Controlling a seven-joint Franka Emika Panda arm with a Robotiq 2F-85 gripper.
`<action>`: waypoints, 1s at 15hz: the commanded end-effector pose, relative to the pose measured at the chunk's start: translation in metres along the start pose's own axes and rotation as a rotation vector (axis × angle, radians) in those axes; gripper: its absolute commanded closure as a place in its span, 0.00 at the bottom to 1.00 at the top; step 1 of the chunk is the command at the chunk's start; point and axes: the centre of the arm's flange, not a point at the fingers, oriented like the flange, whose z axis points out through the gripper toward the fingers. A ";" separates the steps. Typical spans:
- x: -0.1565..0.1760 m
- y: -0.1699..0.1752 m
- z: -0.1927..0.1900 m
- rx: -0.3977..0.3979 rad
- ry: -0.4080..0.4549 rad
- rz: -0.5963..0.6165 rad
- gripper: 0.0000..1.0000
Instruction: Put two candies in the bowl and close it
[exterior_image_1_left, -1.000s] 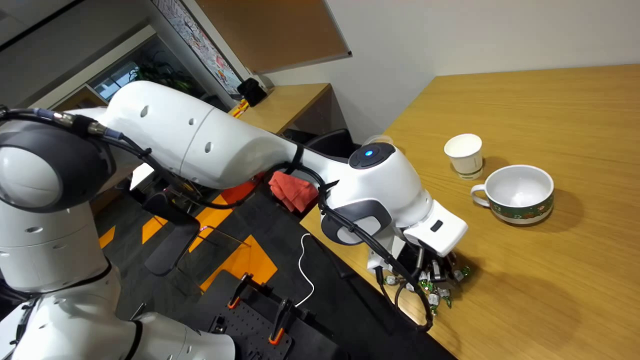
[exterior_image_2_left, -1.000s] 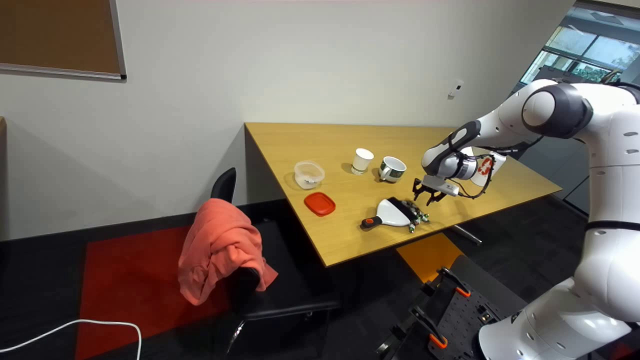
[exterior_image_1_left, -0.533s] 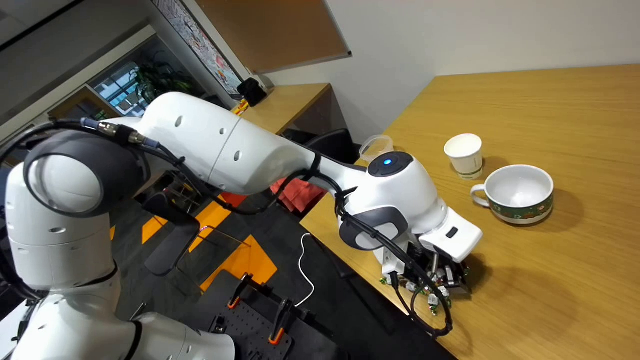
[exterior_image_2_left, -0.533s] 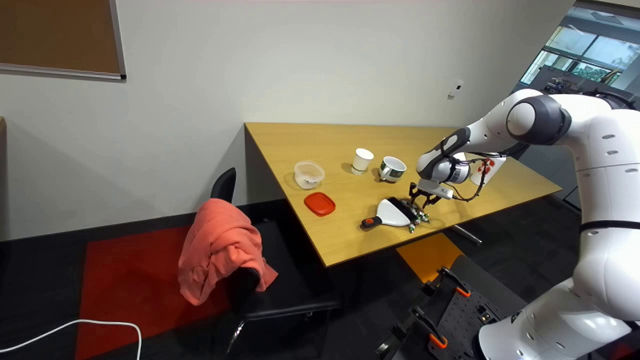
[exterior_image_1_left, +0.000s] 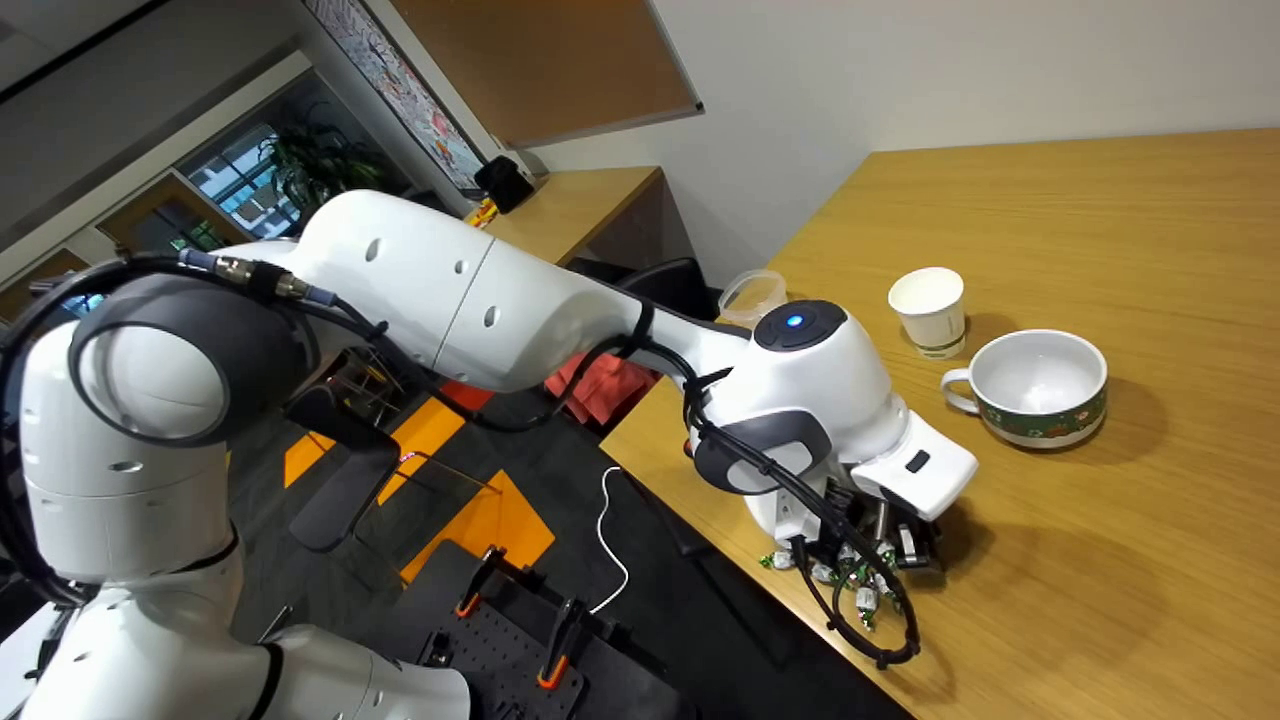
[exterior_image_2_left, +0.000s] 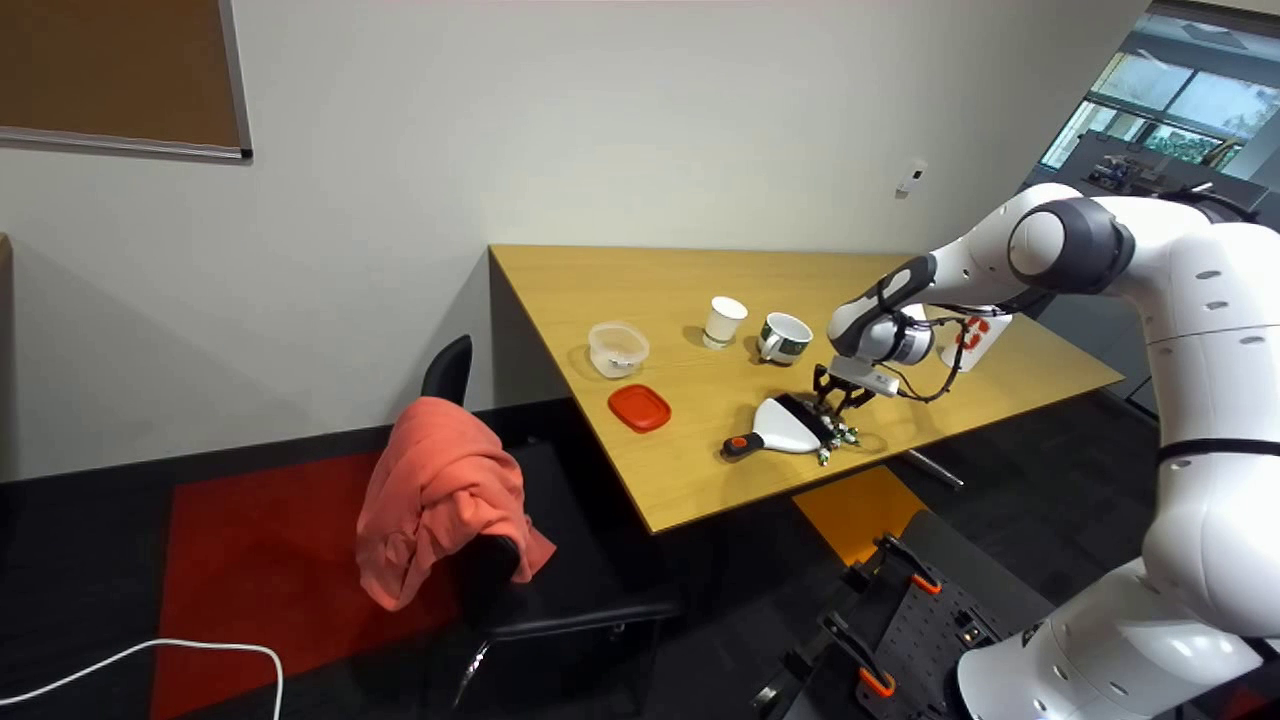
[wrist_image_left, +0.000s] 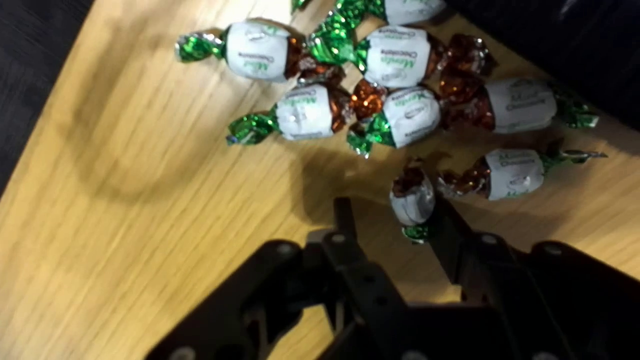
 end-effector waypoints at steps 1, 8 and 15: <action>0.007 -0.004 0.001 0.012 -0.031 -0.008 0.86; -0.004 -0.001 -0.023 0.029 -0.011 -0.007 0.97; -0.040 -0.039 -0.130 0.130 0.072 -0.088 0.97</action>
